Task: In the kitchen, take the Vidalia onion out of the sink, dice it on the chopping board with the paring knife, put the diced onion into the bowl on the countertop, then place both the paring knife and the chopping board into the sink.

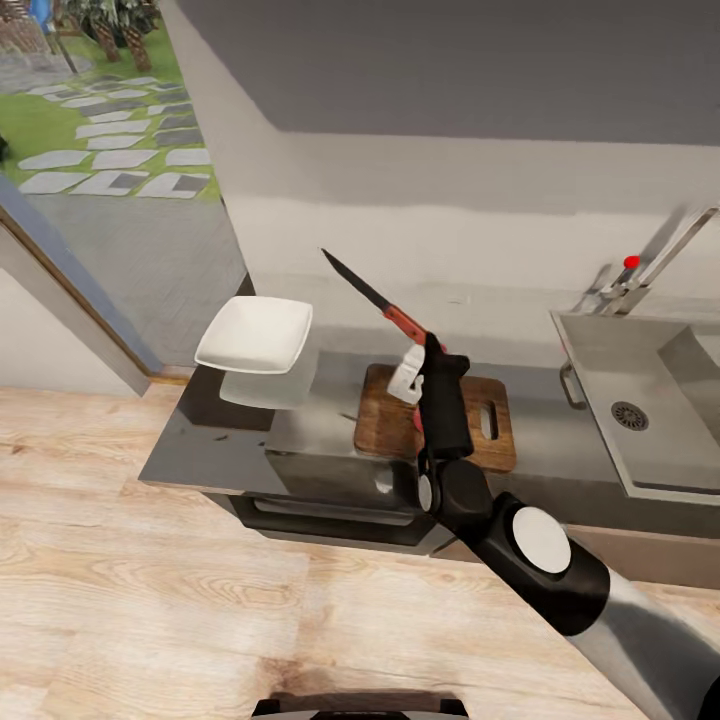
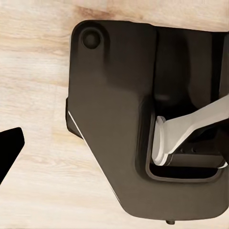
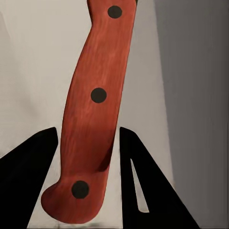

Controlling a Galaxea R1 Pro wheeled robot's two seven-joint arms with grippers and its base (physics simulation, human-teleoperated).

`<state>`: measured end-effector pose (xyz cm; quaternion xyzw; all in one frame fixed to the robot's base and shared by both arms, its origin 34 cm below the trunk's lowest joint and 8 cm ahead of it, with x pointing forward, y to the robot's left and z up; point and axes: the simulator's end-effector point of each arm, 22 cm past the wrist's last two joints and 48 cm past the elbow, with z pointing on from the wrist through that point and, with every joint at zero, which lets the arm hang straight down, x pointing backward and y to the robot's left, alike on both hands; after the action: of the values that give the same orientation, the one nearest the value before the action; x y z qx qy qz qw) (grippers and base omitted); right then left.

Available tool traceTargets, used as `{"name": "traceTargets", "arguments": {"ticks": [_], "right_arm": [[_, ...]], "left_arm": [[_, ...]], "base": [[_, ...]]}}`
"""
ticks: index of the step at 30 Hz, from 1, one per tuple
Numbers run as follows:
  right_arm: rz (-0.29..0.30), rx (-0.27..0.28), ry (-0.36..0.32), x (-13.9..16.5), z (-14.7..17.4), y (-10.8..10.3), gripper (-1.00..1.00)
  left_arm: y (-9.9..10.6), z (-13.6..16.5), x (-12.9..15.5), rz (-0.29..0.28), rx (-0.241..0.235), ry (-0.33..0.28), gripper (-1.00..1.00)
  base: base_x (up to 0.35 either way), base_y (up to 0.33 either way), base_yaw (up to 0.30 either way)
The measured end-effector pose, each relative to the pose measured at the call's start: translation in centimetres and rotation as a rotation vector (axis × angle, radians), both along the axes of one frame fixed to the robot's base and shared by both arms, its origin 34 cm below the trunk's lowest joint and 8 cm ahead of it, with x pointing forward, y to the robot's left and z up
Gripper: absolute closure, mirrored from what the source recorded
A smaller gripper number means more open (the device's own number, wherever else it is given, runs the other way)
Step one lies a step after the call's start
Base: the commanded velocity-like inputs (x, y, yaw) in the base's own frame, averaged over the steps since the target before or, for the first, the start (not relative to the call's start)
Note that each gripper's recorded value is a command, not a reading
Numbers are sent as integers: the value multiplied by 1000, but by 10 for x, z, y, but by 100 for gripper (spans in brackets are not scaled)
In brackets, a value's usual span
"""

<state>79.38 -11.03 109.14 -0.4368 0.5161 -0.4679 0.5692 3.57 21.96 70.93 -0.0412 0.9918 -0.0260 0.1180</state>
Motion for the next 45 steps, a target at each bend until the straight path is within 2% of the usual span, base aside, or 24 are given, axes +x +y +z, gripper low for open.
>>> {"name": "traceTargets", "arguments": {"ticks": [3,7,24,28,31,35,45], "right_arm": [[-25,-20,11,-9,-13,-10,100],[-20,-45,13,-18,-21,-11,100],[-32,-46,16,-20,-23,-12,100],[-18,-48,19,-23,-24,-6,100],[16,-51,34,-34,-31,15,100],[18,-60,57,-43,-38,23,100],[18,-66,64,-45,-42,25,100]], "left_arm": [[0,0,0,0,-1,0,-100],[-1,0,-2,0,-1,5,-100],[0,0,-4,1,-1,10,-100],[-1,0,-4,1,-1,10,-100],[-1,0,-4,1,-1,10,-100],[-1,0,-4,1,-1,9,-100],[-1,0,-5,2,-1,11,-100]], "base": [[0,0,0],[-82,-48,0],[-246,-207,0],[-75,-67,0],[-11,-10,0],[-2,-2,0],[-1,-5,0]]}}
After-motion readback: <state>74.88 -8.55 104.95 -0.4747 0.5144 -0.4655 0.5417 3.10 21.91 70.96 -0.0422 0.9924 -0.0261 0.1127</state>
